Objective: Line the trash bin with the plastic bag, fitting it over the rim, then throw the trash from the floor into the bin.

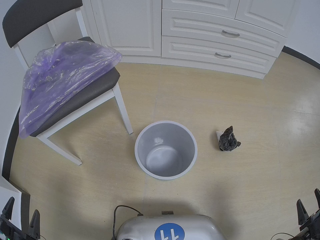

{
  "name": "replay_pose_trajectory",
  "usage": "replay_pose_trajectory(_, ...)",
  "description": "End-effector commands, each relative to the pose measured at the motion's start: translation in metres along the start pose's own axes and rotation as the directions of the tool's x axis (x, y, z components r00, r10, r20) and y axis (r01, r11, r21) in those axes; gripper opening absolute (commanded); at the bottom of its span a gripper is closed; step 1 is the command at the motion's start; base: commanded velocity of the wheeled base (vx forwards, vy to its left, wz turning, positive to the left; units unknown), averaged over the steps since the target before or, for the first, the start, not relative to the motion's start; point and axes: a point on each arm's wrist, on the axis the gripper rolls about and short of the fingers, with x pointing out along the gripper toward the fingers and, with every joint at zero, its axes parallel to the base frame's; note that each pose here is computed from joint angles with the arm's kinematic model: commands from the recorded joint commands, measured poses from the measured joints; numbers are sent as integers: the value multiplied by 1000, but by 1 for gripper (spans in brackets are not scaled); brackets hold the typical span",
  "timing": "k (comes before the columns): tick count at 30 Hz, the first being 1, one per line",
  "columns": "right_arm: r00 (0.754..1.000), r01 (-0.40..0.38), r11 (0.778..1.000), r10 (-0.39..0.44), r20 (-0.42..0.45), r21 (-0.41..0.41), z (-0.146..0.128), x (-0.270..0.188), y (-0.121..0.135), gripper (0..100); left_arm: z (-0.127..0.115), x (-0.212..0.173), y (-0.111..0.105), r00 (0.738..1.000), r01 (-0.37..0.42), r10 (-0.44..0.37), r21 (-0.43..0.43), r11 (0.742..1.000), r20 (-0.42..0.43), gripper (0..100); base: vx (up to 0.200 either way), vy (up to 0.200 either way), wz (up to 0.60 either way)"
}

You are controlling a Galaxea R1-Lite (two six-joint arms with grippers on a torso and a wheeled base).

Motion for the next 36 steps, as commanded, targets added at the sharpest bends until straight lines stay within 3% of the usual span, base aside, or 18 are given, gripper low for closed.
replay_pose_trajectory(1, 1000, -1, 1000, 1, -3, -1, -5, 0, 0, 100, -5, 0, 0, 1000, 12, -12, 1, 1000, -2, 100, 0, 0, 0)
replay_pose_trajectory(5, 1000, -1, 1000, 1, -3, -1, -5, 0, 0, 100, -5, 0, 0, 1000, 10, -10, 3, 1000, -2, 100, 0, 0, 0)
replay_pose_trajectory(12, 1000, -24, 997, 24, -5, -72, -6, 0, 0, 100, -5, 0, -1, 1000, 24, -24, 32, 999, -2, 100, 0, 0, 0)
replay_pose_trajectory(23, 1000, -9, 1000, 9, -3, -24, -5, 0, 0, 100, -5, 0, -1, 999, 35, -35, 17, 999, 0, 100, 0, 0, 0)
replay_pose_trajectory(36, 1000, -12, 998, 12, -2, -55, -5, 0, 0, 100, -5, 0, -1, 1000, 29, -29, 29, 999, 0, 100, 0, 0, 0)
